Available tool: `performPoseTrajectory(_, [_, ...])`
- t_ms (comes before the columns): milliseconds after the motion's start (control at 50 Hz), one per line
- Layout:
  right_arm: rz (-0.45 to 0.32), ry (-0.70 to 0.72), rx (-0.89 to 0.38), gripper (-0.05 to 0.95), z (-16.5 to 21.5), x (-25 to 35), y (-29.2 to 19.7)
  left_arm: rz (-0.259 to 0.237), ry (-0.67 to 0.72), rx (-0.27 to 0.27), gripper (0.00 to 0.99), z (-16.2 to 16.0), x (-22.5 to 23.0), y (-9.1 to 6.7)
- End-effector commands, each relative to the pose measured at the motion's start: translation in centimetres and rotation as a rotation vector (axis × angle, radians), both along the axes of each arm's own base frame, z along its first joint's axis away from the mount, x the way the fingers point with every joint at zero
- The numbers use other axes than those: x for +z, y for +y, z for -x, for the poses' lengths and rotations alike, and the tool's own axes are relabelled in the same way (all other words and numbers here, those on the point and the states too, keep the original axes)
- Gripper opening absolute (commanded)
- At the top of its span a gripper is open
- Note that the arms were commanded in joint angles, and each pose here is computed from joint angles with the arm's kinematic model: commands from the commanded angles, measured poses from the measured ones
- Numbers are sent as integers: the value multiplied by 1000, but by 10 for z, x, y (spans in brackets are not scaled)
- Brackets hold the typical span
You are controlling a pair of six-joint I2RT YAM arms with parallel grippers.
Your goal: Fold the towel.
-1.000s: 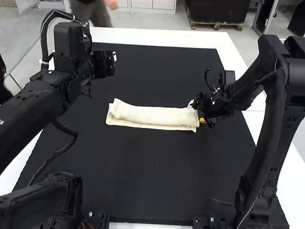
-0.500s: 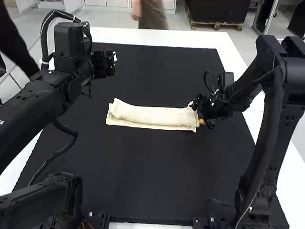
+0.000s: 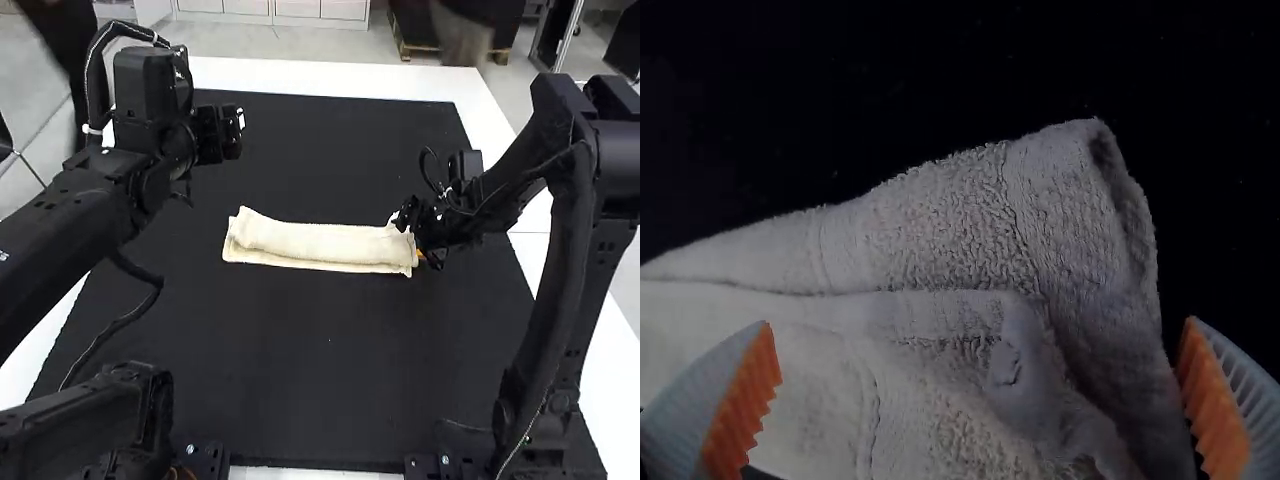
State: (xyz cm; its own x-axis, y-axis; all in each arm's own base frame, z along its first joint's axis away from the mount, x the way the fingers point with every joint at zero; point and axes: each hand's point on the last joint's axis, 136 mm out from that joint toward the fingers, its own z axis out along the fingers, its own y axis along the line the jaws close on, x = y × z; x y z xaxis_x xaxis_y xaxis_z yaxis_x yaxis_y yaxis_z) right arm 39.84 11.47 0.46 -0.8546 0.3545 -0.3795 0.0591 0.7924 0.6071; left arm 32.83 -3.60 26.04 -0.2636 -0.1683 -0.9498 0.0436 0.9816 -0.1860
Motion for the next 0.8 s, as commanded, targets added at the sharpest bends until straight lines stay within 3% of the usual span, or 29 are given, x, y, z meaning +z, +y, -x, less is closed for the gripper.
performPoseTrajectory(0, [-34, 17, 47, 892, 5, 0, 22, 12, -39, 1, 961, 2, 13, -1])
performPoseTrajectory(80, [-31, 22, 48, 800, 6, -2, 23, 12, -42, 3, 961, 3, 14, -1])
performPoseTrajectory(240, [-16, 36, 42, 521, 8, -10, 21, 12, -42, 3, 961, 3, 14, -1])
performPoseTrajectory(500, [12, 37, 13, -5, 5, -15, 12, 12, -42, 3, 961, 3, 14, -1])
performPoseTrajectory(780, [15, 36, -9, -5, 2, -15, 4, 12, -49, 7, 961, 4, 16, 0])
